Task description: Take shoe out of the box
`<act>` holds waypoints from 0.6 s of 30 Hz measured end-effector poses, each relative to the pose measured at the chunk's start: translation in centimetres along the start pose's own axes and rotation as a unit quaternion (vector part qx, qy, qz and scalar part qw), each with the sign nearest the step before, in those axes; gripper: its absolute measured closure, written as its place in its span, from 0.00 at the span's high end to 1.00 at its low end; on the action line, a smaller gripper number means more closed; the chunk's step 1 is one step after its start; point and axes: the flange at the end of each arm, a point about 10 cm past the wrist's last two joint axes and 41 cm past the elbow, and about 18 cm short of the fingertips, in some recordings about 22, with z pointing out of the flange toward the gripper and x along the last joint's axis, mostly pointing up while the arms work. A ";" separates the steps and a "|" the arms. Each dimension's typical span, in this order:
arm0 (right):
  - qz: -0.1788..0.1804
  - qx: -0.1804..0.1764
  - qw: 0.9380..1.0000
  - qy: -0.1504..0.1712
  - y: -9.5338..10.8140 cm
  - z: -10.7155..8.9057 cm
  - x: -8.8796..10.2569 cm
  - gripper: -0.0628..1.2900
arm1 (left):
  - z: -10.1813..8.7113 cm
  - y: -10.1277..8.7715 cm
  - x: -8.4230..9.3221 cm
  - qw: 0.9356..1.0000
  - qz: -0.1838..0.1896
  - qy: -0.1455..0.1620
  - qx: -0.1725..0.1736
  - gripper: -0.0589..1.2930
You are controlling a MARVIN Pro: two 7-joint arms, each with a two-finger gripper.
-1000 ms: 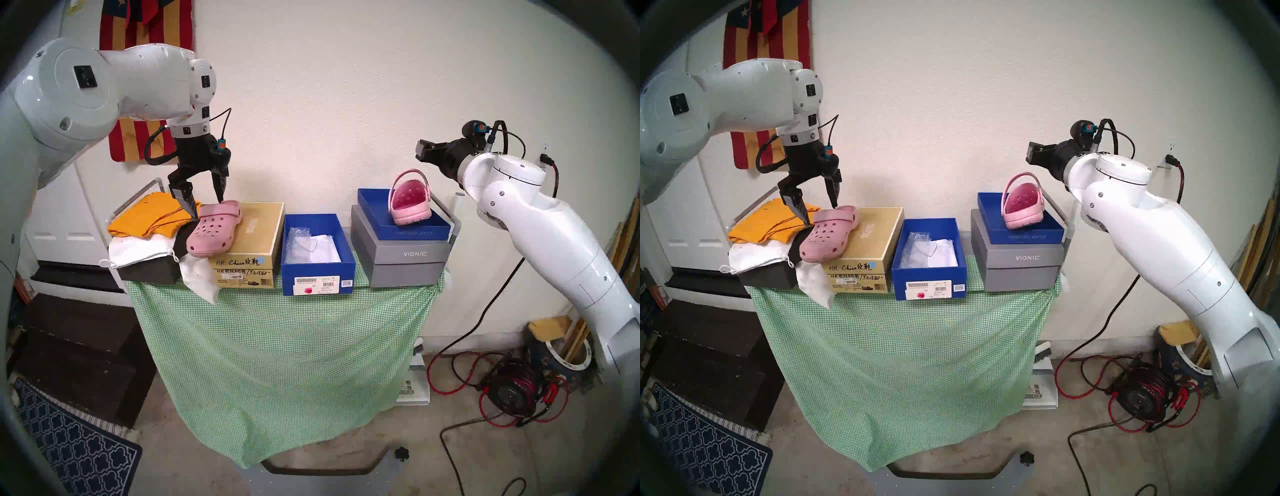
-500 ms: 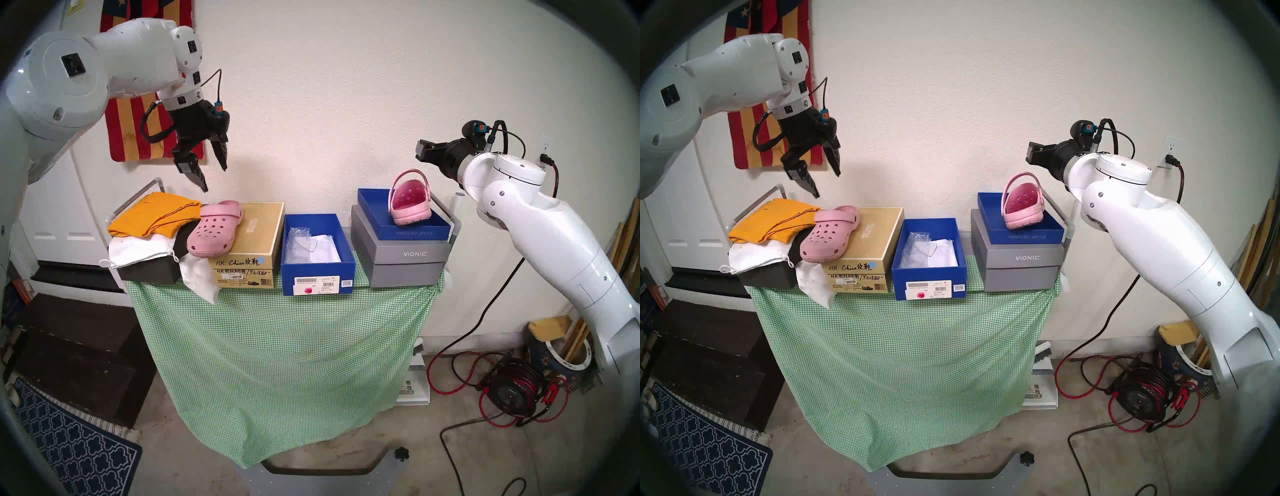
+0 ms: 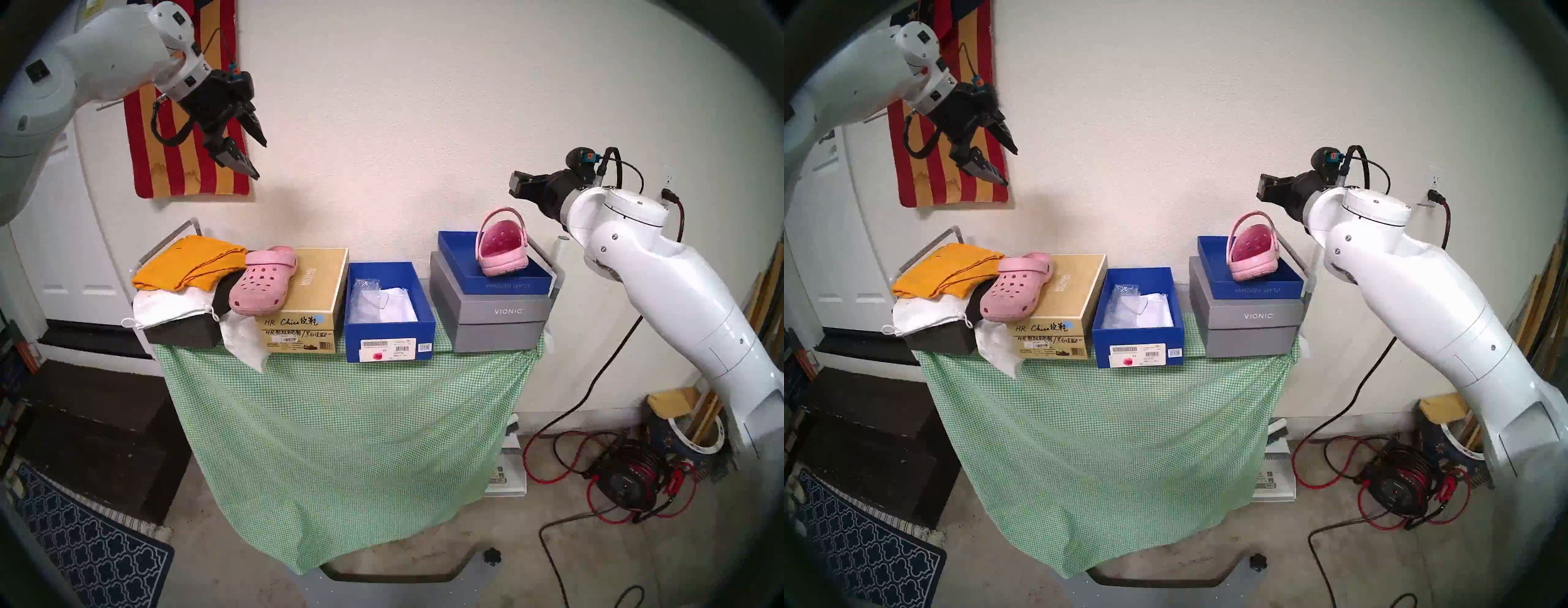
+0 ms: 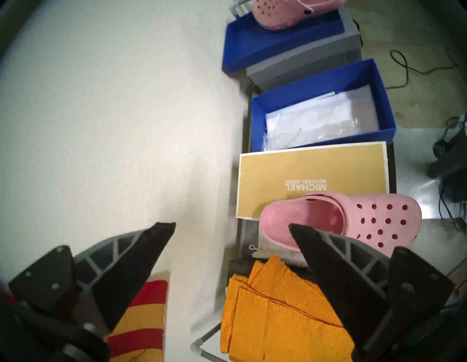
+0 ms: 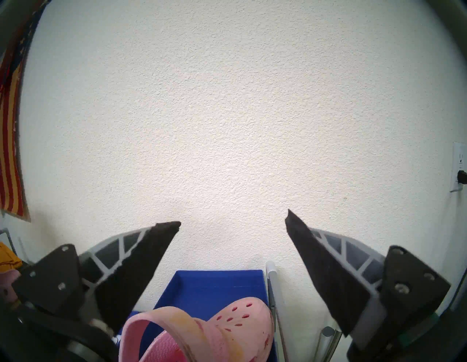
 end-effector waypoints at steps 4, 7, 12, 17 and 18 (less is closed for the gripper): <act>0.000 0.000 1.000 0.000 0.0 0.0 0.0 0.93 | -0.6 0.9 -1.2 0.999 -0.027 0.040 -0.020 0.98; 0.000 0.000 1.000 0.000 0.0 0.0 0.0 0.93 | 0.0 2.0 -1.9 0.996 -0.042 0.066 -0.051 0.98; 0.000 -0.001 1.000 0.000 0.0 0.0 0.0 0.93 | 2.0 4.4 -3.1 0.984 -0.069 0.122 -0.109 0.98; 0.000 -0.001 1.000 0.000 0.0 0.0 0.0 0.93 | 2.7 6.2 -4.0 0.972 -0.087 0.174 -0.133 0.98; 0.000 -0.001 1.000 0.000 0.0 0.0 0.0 0.93 | 2.7 6.3 -4.1 0.971 -0.087 0.179 -0.134 0.98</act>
